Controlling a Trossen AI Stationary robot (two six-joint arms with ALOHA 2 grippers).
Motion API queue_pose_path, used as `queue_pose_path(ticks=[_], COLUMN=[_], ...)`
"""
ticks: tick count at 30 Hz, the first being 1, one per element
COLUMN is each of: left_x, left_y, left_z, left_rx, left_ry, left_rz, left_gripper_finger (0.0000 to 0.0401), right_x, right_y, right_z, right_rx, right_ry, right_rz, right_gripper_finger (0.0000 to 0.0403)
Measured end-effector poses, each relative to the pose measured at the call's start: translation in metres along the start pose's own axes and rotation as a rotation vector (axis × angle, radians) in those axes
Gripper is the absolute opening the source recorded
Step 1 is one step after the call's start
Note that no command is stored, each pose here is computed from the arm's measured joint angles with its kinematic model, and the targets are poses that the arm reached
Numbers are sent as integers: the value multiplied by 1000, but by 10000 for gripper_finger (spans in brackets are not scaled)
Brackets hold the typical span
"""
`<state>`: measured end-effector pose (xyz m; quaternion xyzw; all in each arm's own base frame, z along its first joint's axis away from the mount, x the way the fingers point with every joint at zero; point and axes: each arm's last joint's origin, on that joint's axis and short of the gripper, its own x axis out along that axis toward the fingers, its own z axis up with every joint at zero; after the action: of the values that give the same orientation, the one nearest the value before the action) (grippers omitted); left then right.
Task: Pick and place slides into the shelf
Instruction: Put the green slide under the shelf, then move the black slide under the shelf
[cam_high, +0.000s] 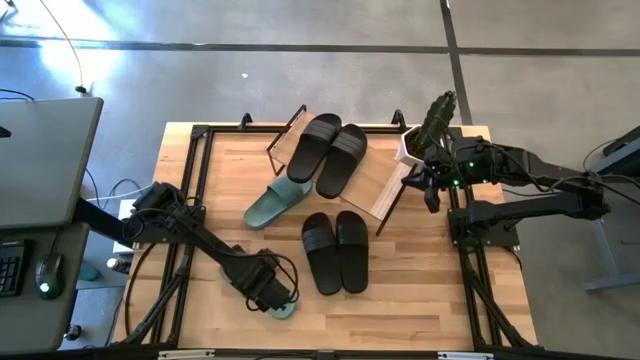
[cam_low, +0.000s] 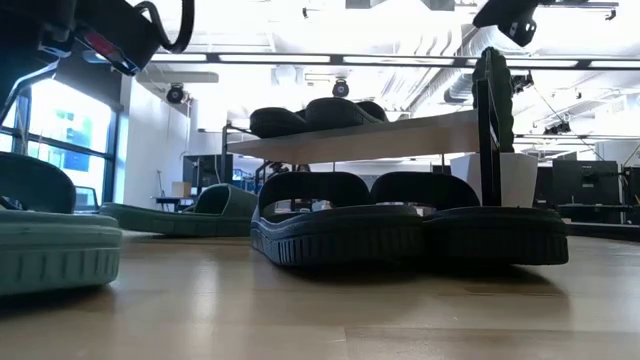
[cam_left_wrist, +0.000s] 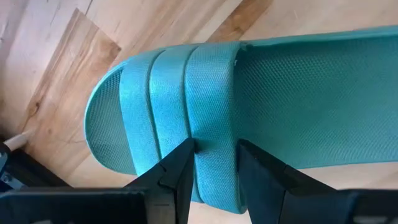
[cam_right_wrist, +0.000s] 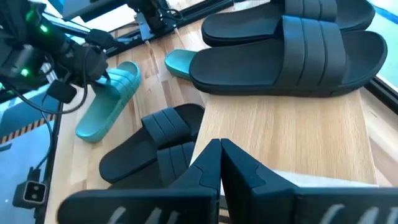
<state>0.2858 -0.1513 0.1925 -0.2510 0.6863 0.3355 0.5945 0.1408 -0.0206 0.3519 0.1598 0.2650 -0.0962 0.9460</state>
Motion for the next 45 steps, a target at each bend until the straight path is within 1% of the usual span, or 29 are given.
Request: queue_pose_path(ticks=[2, 5, 11, 13, 17, 22, 24, 26, 28, 32, 35, 38, 41, 45], left_x=[0, 0, -2, -2, -1, -1, -1, -1, -1, -1, -1, -1, -1, -1], left_y=[1, 8, 19, 18, 14, 10, 9, 9, 9, 8, 8, 8, 8, 8], left_z=[0, -1, -2, -2, 0, 1, 2, 2, 2, 2, 2, 2, 2, 2], left_rx=[0, 19, 38, 55, 56, 57, 57, 58, 60, 60, 61, 61, 60, 60], left_ry=[2, 5, -24, -29, -64, -99, -102, -103, -106, -120, -123, -124, -124, -123], left_rz=[13, 84, 206, 203, 162, 124, 118, 118, 117, 111, 112, 112, 112, 112], left_gripper_finger=[108, 108, 108, 108, 108, 108, 108, 108, 108, 108, 108, 108, 108, 108], right_x=[0, 0, 0, 0, -1, -1, -1, -1, -1, -6, -11, -16, -19, -22], right_y=[0, 1, 2, 2, 3, 3, 4, 5, 8, 21, 32, 42, 50, 56], right_z=[1, 3, 7, 8, 11, 10, 10, 10, 14, 26, 33, 36, 38, 38], right_rx=[17, 39, 31, 30, 28, 32, 74, 160, 180, 87, -20, -118, -175, -235], right_ry=[-8, -28, -76, -79, -110, -108, -104, -93, -111, -200, -294, -374, -439, -497], right_rz=[3, 9, 24, 24, 34, 33, 46, 82, 163, 398, 487, 538, 557, 523], right_gripper_finger=[0, 0, 0, 0, 0, 0, 0, 0, 0, 0, 3, 18, 45, 92])
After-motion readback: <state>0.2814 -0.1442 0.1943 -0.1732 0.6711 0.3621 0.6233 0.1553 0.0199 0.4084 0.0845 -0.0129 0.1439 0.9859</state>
